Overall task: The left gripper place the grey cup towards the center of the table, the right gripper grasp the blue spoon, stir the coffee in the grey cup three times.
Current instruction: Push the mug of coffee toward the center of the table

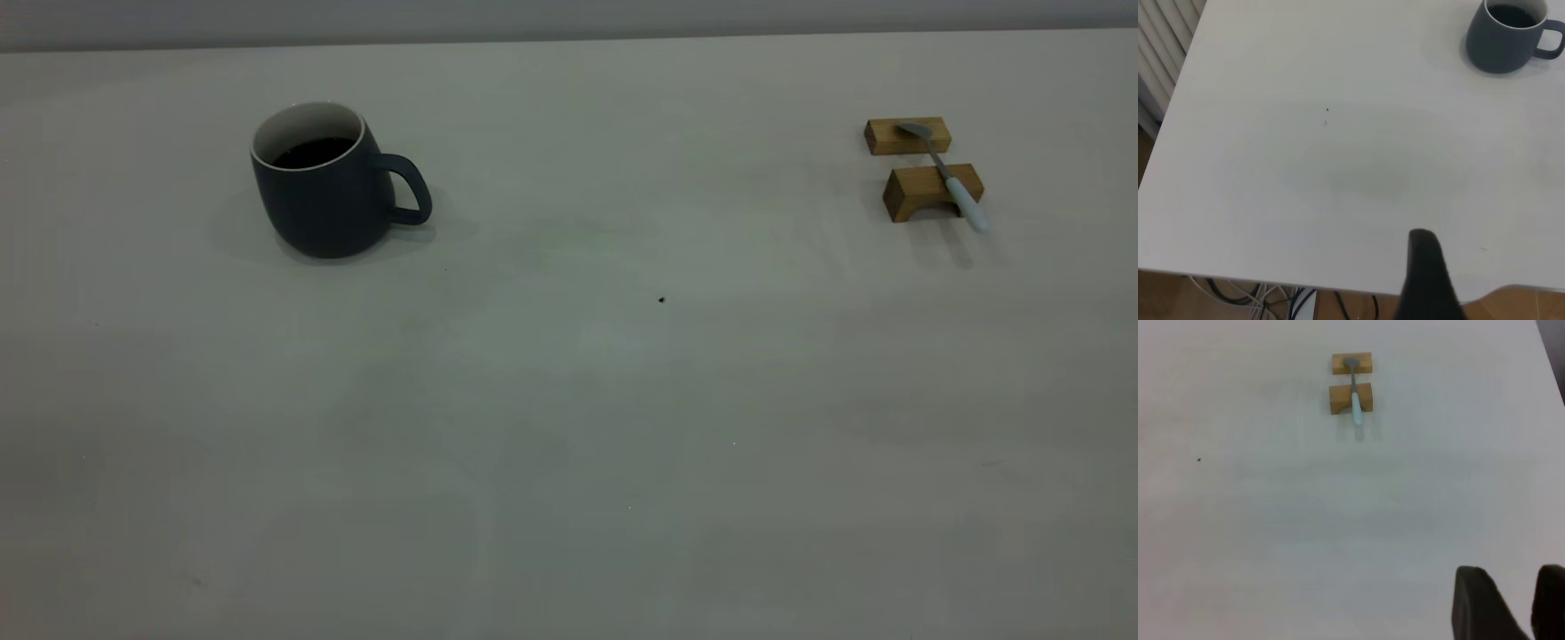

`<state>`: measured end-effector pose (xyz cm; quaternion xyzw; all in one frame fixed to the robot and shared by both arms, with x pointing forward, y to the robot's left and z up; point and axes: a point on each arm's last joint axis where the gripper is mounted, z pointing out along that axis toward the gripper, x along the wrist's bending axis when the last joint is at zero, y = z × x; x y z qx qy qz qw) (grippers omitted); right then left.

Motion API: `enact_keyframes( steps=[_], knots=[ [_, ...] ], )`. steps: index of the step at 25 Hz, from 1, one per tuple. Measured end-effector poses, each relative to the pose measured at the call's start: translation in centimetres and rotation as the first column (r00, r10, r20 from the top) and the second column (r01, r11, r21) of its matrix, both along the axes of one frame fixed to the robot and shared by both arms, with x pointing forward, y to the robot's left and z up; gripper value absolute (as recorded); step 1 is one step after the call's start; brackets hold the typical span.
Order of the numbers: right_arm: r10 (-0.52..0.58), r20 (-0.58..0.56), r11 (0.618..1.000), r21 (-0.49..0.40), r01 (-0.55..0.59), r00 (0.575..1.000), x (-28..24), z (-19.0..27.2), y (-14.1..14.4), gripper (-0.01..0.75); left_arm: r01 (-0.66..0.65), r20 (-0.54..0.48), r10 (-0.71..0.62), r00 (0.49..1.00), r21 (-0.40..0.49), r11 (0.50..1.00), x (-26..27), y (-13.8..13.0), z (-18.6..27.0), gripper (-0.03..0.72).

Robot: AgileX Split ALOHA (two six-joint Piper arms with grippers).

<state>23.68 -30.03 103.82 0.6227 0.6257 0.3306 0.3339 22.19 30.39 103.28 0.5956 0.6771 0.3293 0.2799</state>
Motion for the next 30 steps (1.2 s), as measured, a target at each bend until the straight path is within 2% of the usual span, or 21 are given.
enact_keyframes(
  steps=[7,11,17,21,24,27,30],
  knots=[
    [0.0,0.0,1.0,0.0,0.0,1.0,0.0,0.0,0.0,0.237,0.001,-0.001,-0.001,1.0,0.0,1.0,0.1,0.0,0.1,0.585],
    [0.0,0.0,1.0,0.0,0.0,1.0,0.0,0.0,0.0,0.237,0.025,-0.005,-0.025,1.0,0.01,1.0,1.8,0.1,2.4,0.585],
    [0.0,0.0,1.0,0.0,0.0,1.0,0.0,0.0,0.0,0.237,0.124,-0.087,-0.119,0.989,0.05,0.991,9.6,0.4,6.6,0.585],
    [0.0,0.0,1.0,0.0,0.0,1.0,0.0,0.0,0.0,0.237,0.213,-0.125,-0.2,0.972,0.105,0.971,15.6,0.7,7.4,0.585],
    [0.0,0.0,1.0,0.0,0.0,1.0,0.0,0.0,0.0,0.237,0.265,-0.196,-0.238,0.951,0.125,0.956,19.7,1.0,7.3,0.585],
    [0.0,0.0,1.0,0.0,0.0,1.0,0.0,0.0,0.0,0.237,0.338,-0.275,-0.288,0.917,0.154,0.929,24.3,1.4,6.5,0.585],
    [0.0,0.0,1.0,0.0,0.0,1.0,0.0,0.0,0.0,0.237,0.471,-0.398,-0.369,0.84,0.199,0.859,29.2,1.9,4.7,0.585]
  ],
)
